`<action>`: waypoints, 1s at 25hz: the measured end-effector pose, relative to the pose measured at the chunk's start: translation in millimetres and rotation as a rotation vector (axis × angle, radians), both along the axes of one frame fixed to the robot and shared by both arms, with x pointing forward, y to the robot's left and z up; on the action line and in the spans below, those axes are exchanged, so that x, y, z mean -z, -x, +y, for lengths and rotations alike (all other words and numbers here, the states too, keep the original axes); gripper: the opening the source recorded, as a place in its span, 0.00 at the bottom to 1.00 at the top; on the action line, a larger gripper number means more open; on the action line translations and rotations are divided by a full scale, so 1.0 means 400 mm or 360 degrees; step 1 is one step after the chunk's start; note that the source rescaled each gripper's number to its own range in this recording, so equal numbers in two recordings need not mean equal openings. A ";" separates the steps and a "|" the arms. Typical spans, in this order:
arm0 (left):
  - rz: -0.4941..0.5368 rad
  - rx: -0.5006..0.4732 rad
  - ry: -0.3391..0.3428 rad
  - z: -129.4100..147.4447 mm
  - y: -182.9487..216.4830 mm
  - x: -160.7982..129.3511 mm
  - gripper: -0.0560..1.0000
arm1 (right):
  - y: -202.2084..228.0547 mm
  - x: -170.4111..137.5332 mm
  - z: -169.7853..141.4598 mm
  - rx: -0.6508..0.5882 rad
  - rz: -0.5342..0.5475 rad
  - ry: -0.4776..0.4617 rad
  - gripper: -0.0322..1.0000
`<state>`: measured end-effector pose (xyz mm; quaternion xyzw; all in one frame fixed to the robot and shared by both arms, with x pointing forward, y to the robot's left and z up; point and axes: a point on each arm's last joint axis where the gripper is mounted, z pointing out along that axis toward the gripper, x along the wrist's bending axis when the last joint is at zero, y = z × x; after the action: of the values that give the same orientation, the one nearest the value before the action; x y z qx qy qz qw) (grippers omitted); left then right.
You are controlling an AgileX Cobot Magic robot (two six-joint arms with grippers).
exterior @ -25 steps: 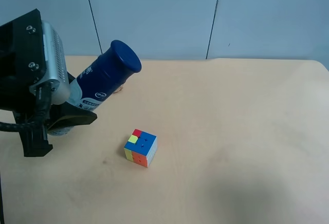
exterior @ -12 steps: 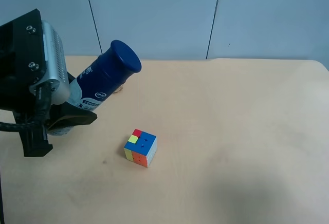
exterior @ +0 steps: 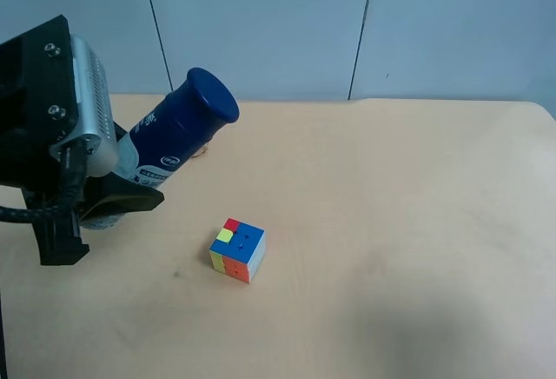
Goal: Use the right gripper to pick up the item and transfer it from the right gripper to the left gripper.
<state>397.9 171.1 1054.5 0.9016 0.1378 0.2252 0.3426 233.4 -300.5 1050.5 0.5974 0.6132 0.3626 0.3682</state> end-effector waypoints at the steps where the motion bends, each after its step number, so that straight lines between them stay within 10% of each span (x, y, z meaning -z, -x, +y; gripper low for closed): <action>1: 0.0000 0.0000 0.0000 0.000 0.000 0.000 0.10 | 0.000 0.000 0.000 0.0000 0.0000 0.0000 0.99; 25: 0.0380 -0.0393 0.0125 -0.040 -0.070 -0.032 0.10 | 0.000 0.000 0.000 0.0000 0.0000 0.0000 0.99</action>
<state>425.7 154.9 1067.4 0.8841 0.2960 0.1514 0.3283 233.4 -300.5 1050.5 0.5974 0.6132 0.3626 0.3682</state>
